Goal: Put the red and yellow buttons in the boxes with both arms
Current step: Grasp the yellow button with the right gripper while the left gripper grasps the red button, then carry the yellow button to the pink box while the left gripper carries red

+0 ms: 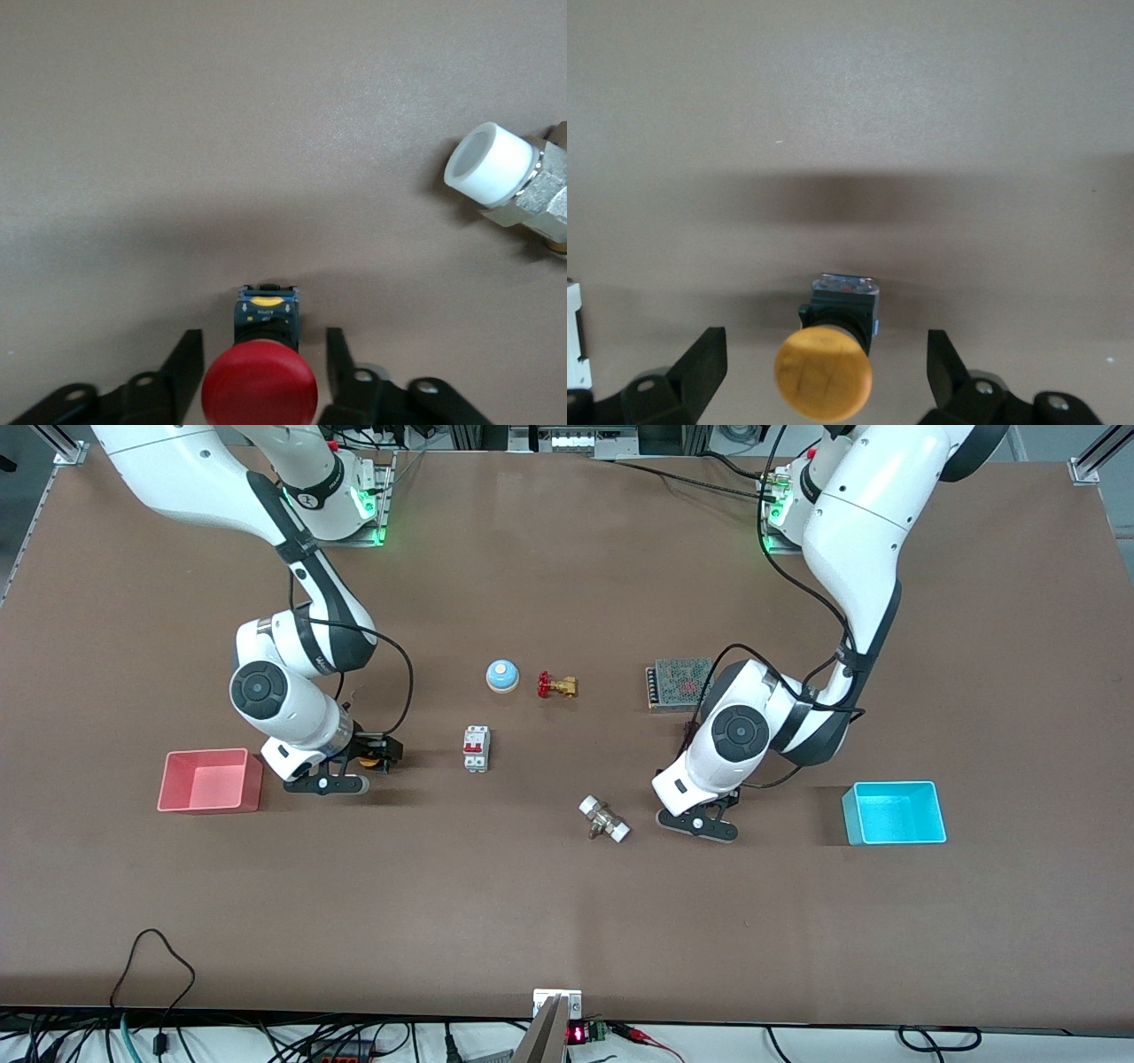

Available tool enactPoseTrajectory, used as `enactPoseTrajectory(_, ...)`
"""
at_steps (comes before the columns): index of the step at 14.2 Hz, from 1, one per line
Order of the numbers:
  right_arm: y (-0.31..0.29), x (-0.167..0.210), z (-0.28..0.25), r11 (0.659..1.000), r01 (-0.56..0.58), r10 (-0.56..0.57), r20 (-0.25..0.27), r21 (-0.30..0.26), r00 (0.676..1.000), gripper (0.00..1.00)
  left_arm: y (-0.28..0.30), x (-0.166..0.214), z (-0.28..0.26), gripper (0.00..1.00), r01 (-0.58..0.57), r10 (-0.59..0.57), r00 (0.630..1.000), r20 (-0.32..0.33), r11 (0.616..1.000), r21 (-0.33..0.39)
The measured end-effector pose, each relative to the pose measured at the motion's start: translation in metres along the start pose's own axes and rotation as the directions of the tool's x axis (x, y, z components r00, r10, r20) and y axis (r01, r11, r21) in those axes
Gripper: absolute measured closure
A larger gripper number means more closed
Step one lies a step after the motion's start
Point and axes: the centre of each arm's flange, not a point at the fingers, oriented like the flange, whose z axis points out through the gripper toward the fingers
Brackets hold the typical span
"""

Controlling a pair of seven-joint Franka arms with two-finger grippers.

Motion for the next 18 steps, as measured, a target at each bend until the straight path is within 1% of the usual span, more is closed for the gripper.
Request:
enactPoseTrajectory(1, -0.001, 0.0, 0.003, 1.0, 0.001, -0.001, -0.001, 0.001, 1.0, 0.0, 0.0, 0.0, 0.0, 0.52, 0.0, 0.0, 1.0, -0.002, 1.0, -0.001)
enactPoseTrajectory(2, -0.001, 0.0, 0.006, 1.0, 0.002, -0.002, -0.003, 0.003, 1.0, 0.0, 0.0, 0.001, -0.001, 0.63, 0.0, 0.0, 1.0, -0.004, 1.0, -0.001)
enactPoseTrajectory(3, -0.001, 0.0, 0.01, 1.0, 0.007, -0.007, -0.005, 0.0, 1.0, 0.0, 0.0, 0.001, -0.001, 0.65, 0.0, 0.0, 1.0, -0.006, 1.0, -0.001)
enactPoseTrajectory(4, -0.001, 0.0, 0.014, 1.0, 0.018, -0.018, -0.006, -0.008, 1.0, 0.03, -0.001, 0.002, -0.002, 0.65, 0.001, -0.001, 1.0, -0.01, 1.0, -0.002)
enactPoseTrajectory(5, -0.001, 0.0, 0.016, 1.0, 0.027, -0.027, -0.006, -0.014, 1.0, 0.03, -0.003, 0.004, -0.006, 0.65, 0.004, -0.004, 1.0, -0.016, 1.0, -0.001)
enactPoseTrajectory(6, -0.001, 0.0, 0.017, 0.999, 0.03, -0.03, -0.006, -0.017, 1.0, 0.11, -0.008, 0.008, -0.014, 0.65, 0.012, -0.012, 0.999, -0.031, 1.0, 0.003)
enactPoseTrajectory(7, -0.001, 0.0, 0.017, 0.999, 0.031, -0.031, -0.006, -0.017, 1.0, 0.22, -0.018, 0.013, -0.028, 0.65, 0.025, -0.025, 0.998, -0.052, 1.0, 0.012)
enactPoseTrajectory(8, -0.001, 0.0, 0.017, 0.999, 0.031, -0.031, -0.006, -0.017, 1.0, 0.22, -0.033, 0.02, -0.048, 0.65, 0.046, -0.044, 0.997, -0.067, 0.999, 0.028)
enactPoseTrajectory(9, -0.001, 0.0, 0.018, 0.999, 0.031, -0.031, -0.006, -0.017, 1.0, 0.26, -0.05, 0.025, -0.07, 0.65, 0.071, -0.068, 0.995, -0.07, 0.996, 0.046)
enactPoseTrajectory(10, -0.001, 0.0, 0.018, 0.999, 0.031, -0.031, -0.006, -0.017, 1.0, 0.36, -0.071, 0.029, -0.094, 0.65, 0.102, -0.098, 0.993, -0.064, 0.993, 0.064)
enactPoseTrajectory(11, -0.001, 0.0, 0.018, 0.999, 0.031, -0.031, -0.005, -0.017, 1.0, 0.5, -0.096, 0.032, -0.119, 0.65, 0.138, -0.134, 0.99, -0.052, 0.987, 0.078)
enactPoseTrajectory(12, 0.0, 0.0, 0.016, 0.999, 0.032, -0.032, -0.007, -0.02, 0.999, 0.59, -0.121, 0.033, -0.138, 0.65, 0.175, -0.172, 0.984, -0.038, 0.981, 0.089)
enactPoseTrajectory(14, -0.001, 0.0, 0.017, 0.999, 0.033, -0.033, -0.008, -0.02, 0.999, 0.59, -0.173, 0.028, -0.16, 0.65, 0.24, -0.242, 0.97, 0.002, 0.965, 0.106)
enactPoseTrajectory(16, -0.001, 0.0, 0.016, 0.999, 0.033, -0.033, -0.008, -0.02, 0.999, 0.59, -0.214, 0.019, -0.162, 0.65, 0.256, -0.265, 0.962, 0.064, 0.959, 0.123)
enactPoseTrajectory(18, 0.001, 0.004, 0.01, 0.999, 0.028, -0.029, -0.02, -0.019, 0.999, 0.59, -0.247, 0.01, -0.155, 0.65, 0.267, -0.282, 0.953, 0.108, 0.955, 0.131)
